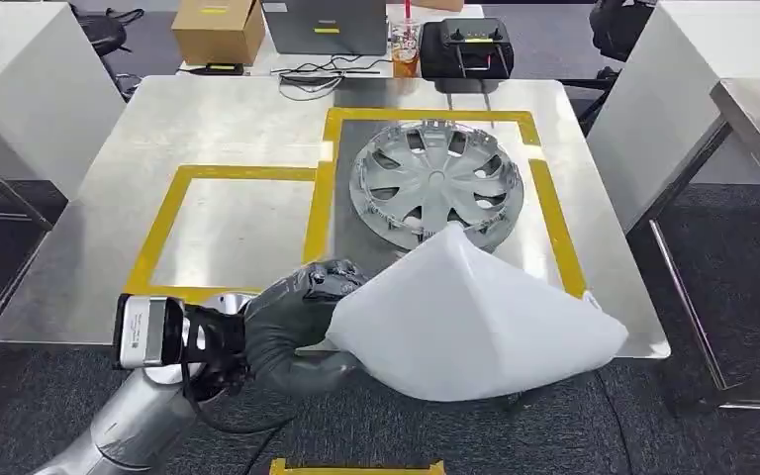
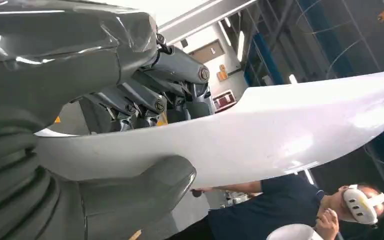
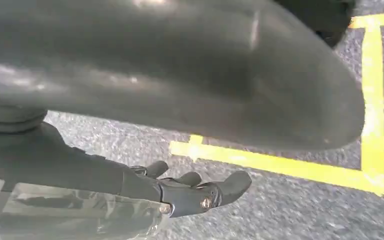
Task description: Take the parts from the cabinet and place them on the table.
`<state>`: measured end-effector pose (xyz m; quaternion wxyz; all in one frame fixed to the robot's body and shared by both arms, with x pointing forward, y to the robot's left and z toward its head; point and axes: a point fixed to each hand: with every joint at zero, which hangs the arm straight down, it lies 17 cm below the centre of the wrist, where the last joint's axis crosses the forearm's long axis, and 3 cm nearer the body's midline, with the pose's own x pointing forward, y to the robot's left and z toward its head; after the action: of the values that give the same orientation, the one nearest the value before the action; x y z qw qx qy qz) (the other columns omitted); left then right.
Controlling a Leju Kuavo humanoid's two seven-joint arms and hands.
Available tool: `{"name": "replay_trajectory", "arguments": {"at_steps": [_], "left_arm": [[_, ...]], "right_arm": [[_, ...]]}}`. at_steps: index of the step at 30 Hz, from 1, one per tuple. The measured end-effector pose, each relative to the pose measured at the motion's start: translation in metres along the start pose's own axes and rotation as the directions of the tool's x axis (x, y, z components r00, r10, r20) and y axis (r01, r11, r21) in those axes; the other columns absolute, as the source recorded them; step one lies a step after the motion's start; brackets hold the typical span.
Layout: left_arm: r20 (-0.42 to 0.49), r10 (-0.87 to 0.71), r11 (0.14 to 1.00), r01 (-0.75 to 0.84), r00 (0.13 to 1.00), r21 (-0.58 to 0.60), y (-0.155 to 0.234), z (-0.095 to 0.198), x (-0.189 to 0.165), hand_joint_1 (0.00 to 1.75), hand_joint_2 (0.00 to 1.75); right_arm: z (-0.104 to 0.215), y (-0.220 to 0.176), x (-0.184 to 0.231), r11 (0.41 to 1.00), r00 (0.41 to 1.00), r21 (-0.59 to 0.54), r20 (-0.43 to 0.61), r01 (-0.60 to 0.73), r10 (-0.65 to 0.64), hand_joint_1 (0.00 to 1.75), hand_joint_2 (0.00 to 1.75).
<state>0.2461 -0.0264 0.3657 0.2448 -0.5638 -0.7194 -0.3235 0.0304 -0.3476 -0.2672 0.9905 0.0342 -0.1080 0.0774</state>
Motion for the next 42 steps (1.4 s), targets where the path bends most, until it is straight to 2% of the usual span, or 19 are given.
{"name": "replay_trajectory", "arguments": {"at_steps": [7,10,12,15,19,22,27,31,36,42], "left_arm": [[-0.041,-0.091,0.996,0.091,0.995,0.003,0.002,-0.002,-0.004,1.54,1.75],[-0.101,-0.174,0.985,0.173,0.98,-0.015,0.006,0.008,-0.012,1.54,1.75],[-0.159,-0.289,0.957,0.286,0.944,-0.043,0.019,0.015,-0.018,1.54,1.75],[-0.273,-0.528,0.848,0.516,0.804,-0.12,0.057,0.024,-0.037,1.54,1.75],[-0.404,-0.725,0.669,0.71,0.558,-0.218,0.12,0.046,-0.066,1.54,1.75],[-0.454,-0.792,0.566,0.772,0.409,-0.291,0.157,0.056,-0.077,1.54,1.75],[-0.557,-0.816,0.453,0.772,0.158,-0.445,0.198,0.103,-0.113,1.54,1.75],[-0.596,-0.803,0.394,0.737,-0.014,-0.549,0.23,0.144,-0.129,1.54,1.75],[-0.649,-0.744,0.392,0.681,-0.162,-0.618,0.259,0.208,-0.139,1.54,1.75],[-0.72,-0.618,0.434,0.628,-0.315,-0.647,0.278,0.303,-0.143,1.54,1.75]], "right_arm": [[0.001,-0.003,-0.001,1.0,1.0,-0.003,-0.003,-0.027,0.027,0.0,0.0],[0.001,-0.004,0.0,0.999,0.999,-0.005,0.01,-0.044,0.045,0.0,0.0],[0.001,-0.007,0.001,0.998,0.998,-0.016,0.017,-0.059,0.059,0.0,0.0],[0.0,-0.01,0.005,0.997,0.996,-0.029,0.034,-0.076,0.077,0.0,0.0],[-0.001,-0.012,0.01,0.996,0.995,-0.032,0.044,-0.086,0.087,0.0,0.0],[-0.001,-0.013,0.012,0.995,0.995,-0.031,0.046,-0.091,0.092,0.0,0.0],[-0.001,-0.011,0.011,0.996,0.995,-0.02,0.05,-0.091,0.092,0.0,0.0],[-0.001,-0.011,0.014,0.996,0.994,-0.018,0.053,-0.09,0.091,0.0,0.0],[-0.001,-0.007,0.014,0.995,0.994,-0.001,0.052,-0.095,0.095,0.0,0.0],[-0.002,-0.005,0.013,0.995,0.994,0.004,0.042,-0.1,0.1,0.0,0.0]]}}
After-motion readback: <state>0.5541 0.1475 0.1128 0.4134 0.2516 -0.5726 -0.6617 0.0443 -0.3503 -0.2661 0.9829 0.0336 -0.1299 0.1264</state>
